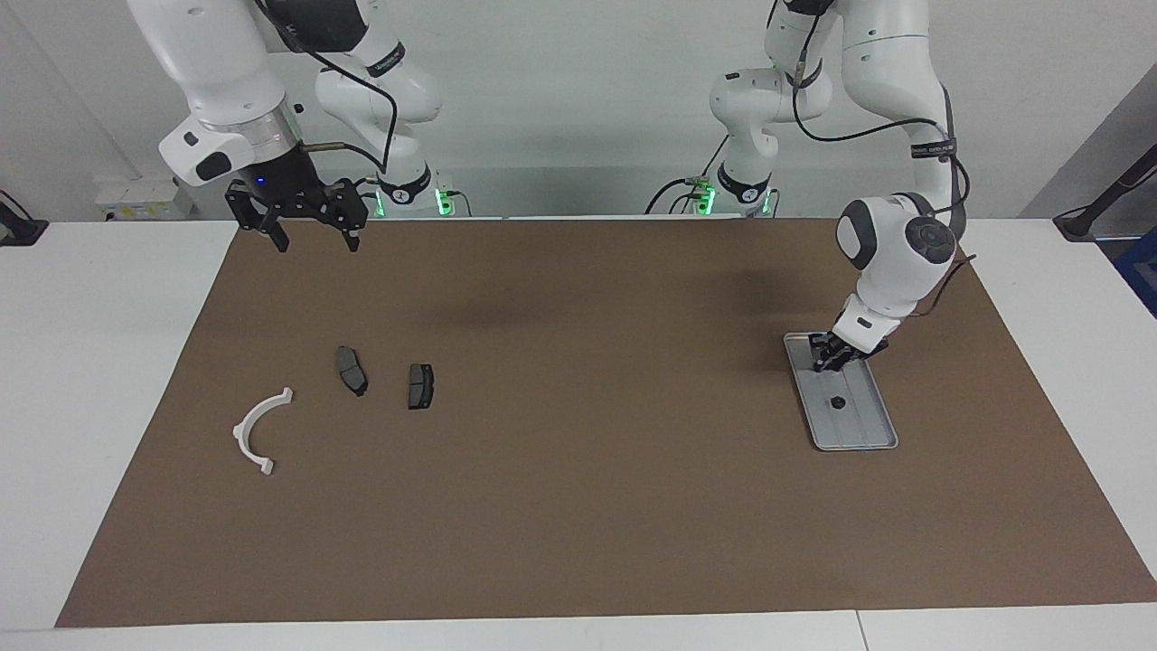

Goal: Place bearing gear from tray to pile
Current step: 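Place the bearing mid-table with the left gripper while the right gripper approaches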

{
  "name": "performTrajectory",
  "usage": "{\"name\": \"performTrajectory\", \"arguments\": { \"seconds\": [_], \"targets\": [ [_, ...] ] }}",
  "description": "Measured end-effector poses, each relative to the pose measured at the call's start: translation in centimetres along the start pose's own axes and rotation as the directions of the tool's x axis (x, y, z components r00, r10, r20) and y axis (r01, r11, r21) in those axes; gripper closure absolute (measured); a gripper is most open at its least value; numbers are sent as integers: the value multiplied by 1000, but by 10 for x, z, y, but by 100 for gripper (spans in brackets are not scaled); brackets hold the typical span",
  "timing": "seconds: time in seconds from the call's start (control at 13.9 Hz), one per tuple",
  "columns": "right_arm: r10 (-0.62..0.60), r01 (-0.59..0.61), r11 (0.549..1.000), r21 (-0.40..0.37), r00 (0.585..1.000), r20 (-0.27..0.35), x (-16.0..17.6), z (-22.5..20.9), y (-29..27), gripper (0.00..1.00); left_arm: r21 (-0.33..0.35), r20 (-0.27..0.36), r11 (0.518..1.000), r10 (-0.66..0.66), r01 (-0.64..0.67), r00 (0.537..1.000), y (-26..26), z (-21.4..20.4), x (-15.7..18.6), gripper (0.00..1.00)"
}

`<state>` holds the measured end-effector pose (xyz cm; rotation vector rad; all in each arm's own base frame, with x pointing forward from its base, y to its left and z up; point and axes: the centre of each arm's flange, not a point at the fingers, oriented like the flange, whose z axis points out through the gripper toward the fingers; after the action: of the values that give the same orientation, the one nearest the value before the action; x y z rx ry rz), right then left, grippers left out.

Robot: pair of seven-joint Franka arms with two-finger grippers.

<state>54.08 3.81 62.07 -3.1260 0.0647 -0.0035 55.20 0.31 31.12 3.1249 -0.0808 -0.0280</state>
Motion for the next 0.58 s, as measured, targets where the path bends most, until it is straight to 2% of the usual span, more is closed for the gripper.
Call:
{"name": "performTrajectory", "arguments": {
  "seconds": [0.14,0.22,0.36,0.58],
  "targets": [
    [3,-3,1000,0,1000,-1,0,-1,2,0,-10,30,1000,-23,23,999,8,-50,24,66],
    [5,-5,1000,0,1000,-1,0,-1,2,0,-10,38,998,-57,57,998,28,-84,37,66],
    [5,-5,1000,0,1000,-2,0,-1,3,0,-9,14,993,-117,117,993,128,-137,48,66],
    [7,-7,1000,0,1000,-2,0,-1,4,0,-14,-8,983,-183,183,983,306,-130,9,66]
  ]
}}
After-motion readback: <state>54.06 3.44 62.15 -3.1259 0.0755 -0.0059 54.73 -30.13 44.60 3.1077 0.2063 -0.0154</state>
